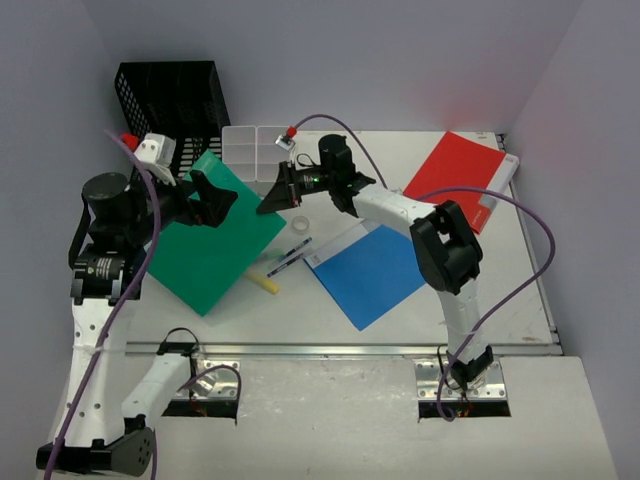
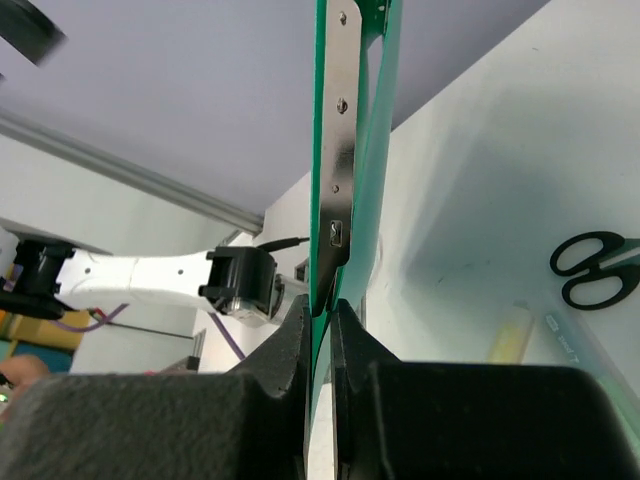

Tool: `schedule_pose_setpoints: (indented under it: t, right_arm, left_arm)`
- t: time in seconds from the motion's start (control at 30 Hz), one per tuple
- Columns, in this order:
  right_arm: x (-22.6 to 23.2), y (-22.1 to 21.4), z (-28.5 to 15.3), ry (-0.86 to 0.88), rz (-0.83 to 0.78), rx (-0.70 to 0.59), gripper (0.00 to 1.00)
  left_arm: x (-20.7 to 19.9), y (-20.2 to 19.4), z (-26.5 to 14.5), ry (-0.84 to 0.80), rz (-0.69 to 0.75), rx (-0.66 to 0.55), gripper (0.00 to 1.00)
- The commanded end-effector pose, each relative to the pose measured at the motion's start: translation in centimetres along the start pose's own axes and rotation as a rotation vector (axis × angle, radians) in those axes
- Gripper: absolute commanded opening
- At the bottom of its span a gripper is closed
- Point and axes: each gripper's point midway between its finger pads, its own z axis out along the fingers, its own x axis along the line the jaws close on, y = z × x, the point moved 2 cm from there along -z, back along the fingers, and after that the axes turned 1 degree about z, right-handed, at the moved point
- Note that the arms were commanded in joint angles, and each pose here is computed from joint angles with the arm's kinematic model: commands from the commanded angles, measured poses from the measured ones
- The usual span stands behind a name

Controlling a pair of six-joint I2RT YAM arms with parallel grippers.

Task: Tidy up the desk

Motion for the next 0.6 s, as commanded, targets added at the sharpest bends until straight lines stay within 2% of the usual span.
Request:
schedule_pose_setpoints:
  t: [0.0, 0.2, 0.3, 0.57]
  right_arm:
    - [5.2, 0.9, -1.1, 0.078, -0.231, 0.036, 0.00]
    - [9.0, 1.7, -2.5, 0.078, -0.385, 0.061, 0.00]
    - [10.6, 1.9, -3.3, 0.065, -0.470, 0.079, 0.00]
    - [15.3, 2.1, -5.9, 0.030, -0.669, 0.097, 0.00]
  left_arm:
    - [-4.0, 4.0, -2.4, -0.174, 0.055, -0.070, 1.00]
    - [-6.1, 8.2, -5.2, -0.183, 0.133, -0.157, 1.00]
    - [-6.1, 9.0, -5.9, -0.160, 0.163, -0.152, 1.00]
    - [-6.7, 7.1, -6.7, -0.207, 0.230, -0.093, 1.00]
